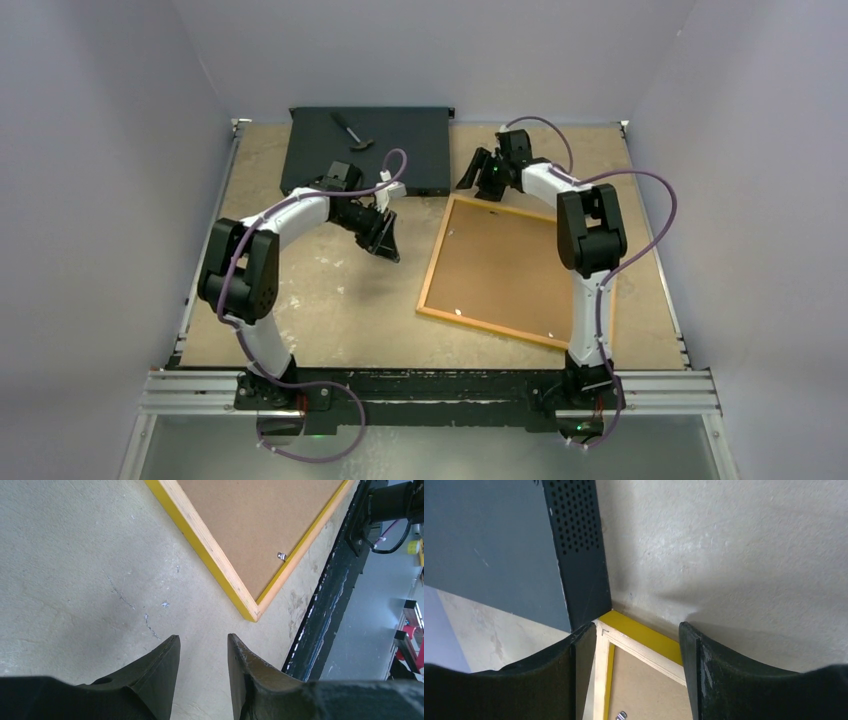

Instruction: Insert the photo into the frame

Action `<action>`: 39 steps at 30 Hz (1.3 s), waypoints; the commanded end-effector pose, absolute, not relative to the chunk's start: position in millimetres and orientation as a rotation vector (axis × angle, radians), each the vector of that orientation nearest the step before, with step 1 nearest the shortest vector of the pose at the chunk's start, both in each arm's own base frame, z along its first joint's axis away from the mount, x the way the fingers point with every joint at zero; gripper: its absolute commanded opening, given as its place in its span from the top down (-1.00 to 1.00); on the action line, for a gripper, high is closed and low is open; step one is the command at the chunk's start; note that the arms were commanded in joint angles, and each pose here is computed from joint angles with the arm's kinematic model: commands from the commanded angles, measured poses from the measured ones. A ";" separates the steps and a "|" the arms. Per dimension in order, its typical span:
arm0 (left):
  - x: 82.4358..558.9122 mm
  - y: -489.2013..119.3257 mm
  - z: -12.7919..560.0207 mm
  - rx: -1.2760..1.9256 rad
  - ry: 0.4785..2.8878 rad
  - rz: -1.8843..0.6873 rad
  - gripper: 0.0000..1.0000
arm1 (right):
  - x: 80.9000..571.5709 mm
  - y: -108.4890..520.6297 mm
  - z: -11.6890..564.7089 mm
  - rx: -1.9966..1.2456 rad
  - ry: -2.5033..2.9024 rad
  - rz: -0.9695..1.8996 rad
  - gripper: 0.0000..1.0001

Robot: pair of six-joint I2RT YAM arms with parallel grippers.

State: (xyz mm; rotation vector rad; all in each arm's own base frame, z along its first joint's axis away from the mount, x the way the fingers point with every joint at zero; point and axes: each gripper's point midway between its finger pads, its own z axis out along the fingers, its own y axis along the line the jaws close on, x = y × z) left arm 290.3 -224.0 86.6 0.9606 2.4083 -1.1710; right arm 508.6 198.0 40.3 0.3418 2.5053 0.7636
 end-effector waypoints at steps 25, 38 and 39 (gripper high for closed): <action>313.3 -287.6 73.3 0.842 2.357 -1.149 -0.21 | 435.8 202.3 124.1 0.263 2.431 0.781 -0.65; 336.2 -317.8 32.3 0.666 2.424 -1.219 0.27 | 354.6 208.1 97.7 0.297 2.393 1.116 -0.38; 335.8 -318.8 30.6 0.662 2.429 -1.225 0.30 | 352.6 209.8 95.5 0.301 2.395 1.137 -0.36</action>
